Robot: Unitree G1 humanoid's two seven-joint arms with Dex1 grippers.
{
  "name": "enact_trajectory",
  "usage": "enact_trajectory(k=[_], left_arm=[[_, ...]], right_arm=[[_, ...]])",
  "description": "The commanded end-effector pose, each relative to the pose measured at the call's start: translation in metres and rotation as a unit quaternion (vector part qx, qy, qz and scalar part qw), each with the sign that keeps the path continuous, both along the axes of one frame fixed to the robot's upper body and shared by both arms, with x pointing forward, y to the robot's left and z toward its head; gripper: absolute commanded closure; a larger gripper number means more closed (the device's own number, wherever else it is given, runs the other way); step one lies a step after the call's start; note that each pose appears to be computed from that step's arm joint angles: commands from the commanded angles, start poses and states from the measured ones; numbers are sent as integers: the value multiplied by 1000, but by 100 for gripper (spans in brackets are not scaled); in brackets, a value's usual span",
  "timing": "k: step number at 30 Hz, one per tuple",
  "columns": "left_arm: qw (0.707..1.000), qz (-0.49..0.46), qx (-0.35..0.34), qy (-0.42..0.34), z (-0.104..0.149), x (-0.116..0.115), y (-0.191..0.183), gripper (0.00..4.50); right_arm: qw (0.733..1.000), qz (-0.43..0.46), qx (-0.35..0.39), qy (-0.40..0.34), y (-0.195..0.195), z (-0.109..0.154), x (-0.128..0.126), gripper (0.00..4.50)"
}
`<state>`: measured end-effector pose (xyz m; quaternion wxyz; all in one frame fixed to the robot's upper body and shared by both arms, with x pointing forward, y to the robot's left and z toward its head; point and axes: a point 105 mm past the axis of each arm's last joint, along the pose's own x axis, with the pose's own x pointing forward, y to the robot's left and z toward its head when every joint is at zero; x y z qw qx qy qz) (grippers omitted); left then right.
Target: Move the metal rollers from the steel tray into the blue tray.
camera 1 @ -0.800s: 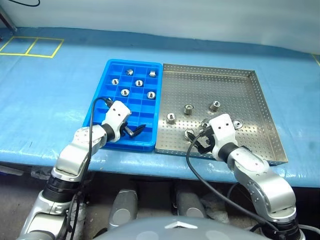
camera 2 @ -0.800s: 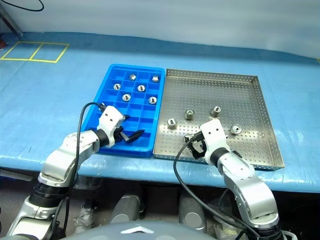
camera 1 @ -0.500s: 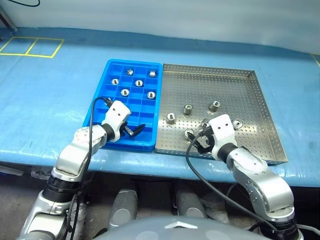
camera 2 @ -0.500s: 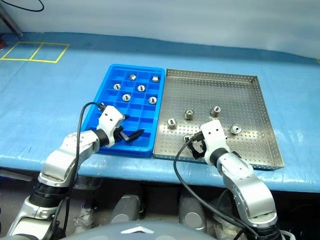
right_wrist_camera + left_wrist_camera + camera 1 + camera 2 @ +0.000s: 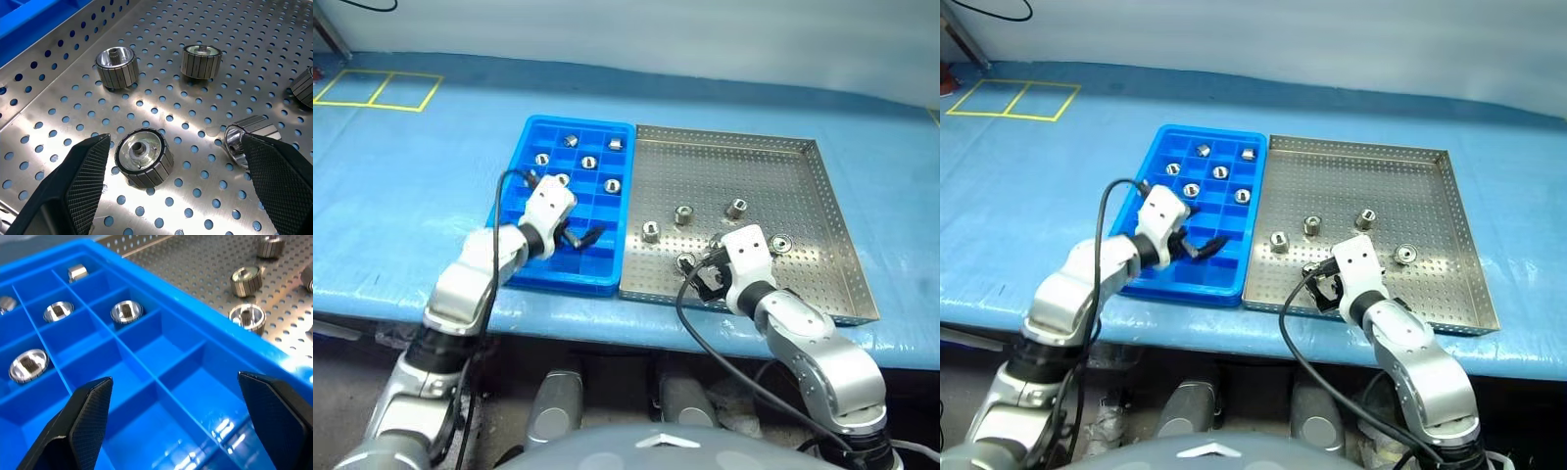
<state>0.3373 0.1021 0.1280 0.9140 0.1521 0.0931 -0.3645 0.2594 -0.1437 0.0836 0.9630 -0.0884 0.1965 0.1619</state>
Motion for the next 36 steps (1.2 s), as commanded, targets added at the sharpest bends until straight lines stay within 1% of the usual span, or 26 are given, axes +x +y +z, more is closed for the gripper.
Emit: enact_trajectory(k=[1,3,6,8,12,15,17,19,24,27,32,35,36], left_arm=[[998,-55,4,-19,17,12,-21,3],[997,-80,6,-13,21,21,-32,3],[994,-102,40,4,18,36,-48,3],[991,-121,50,24,16,45,-61,3],[981,-152,104,65,5,59,-84,3],[969,-189,140,81,-1,60,-95,3],[953,-222,184,92,-8,57,-100,3],[936,-249,229,97,-14,55,-101,3],[903,-291,299,107,-20,52,-98,3],[888,-302,327,112,-26,51,-95,3],[876,-307,353,117,-34,50,-94,3],[875,-309,354,120,-36,49,-94,57],[875,-309,353,121,-37,49,-94,90]], right_arm=[[1000,-10,-2,-24,-2,11,1,0],[1000,-13,-1,-26,-2,11,2,0],[999,-19,1,-29,-2,11,2,0],[999,-24,1,-30,-2,10,1,0],[999,-34,1,-35,-3,10,1,0],[998,-42,1,-38,-3,10,0,0],[998,-49,1,-40,-5,10,0,0],[998,-57,2,-42,-7,10,-1,0],[997,-71,5,-43,-9,8,-3,0],[996,-76,8,-43,-8,7,-4,0],[996,-82,11,-45,-8,6,-4,0],[995,-84,12,-46,-8,6,-4,0],[995,-84,13,-47,-8,6,-3,0]])
